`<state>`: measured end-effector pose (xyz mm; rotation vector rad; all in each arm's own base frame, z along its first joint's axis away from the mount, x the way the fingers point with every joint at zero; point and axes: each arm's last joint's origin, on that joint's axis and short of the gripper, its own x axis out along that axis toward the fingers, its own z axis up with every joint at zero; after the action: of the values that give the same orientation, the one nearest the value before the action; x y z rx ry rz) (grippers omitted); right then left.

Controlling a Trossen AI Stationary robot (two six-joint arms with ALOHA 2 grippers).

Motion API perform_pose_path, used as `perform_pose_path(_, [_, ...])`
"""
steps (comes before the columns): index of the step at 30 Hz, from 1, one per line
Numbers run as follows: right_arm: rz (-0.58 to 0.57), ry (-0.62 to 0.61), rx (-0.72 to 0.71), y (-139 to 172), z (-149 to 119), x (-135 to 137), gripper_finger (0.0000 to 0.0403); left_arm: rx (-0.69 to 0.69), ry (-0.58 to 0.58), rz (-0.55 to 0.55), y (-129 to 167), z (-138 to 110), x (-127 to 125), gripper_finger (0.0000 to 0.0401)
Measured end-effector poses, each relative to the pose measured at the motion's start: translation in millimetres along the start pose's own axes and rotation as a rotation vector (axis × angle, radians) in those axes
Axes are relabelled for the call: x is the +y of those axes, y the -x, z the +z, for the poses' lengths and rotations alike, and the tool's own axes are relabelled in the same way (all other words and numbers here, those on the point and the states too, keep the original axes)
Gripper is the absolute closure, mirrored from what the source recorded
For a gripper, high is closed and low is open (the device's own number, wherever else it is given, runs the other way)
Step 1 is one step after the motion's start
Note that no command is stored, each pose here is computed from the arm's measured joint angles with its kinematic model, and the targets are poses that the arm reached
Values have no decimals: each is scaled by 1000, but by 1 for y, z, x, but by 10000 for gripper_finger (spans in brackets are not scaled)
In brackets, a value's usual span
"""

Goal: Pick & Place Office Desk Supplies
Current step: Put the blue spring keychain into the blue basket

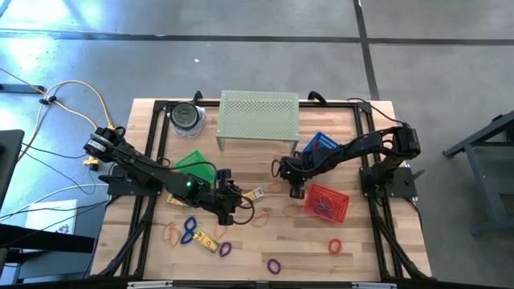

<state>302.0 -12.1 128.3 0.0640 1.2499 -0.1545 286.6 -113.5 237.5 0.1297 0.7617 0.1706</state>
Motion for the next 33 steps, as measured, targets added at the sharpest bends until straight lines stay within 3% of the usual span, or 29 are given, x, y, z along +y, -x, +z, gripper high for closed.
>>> perform_pose_path(11, [-122, 87, 6, 11, -1, 21, 396, 0, 0, 0, 0, 0, 0, 217])
perform_pose_path(22, [-281, 161, 56, 59, 16, 59, 397, 6, -4, 1, 0, -1, 0, 217])
perform_pose_path(29, [-400, 168, 121, 81, 3, 81, 398, 28, 17, -3, 0, -3, -1, 217])
perform_pose_path(33, [-426, 109, 146, 93, -11, 90, 398, 25, 11, -15, 3, -4, -5, 217])
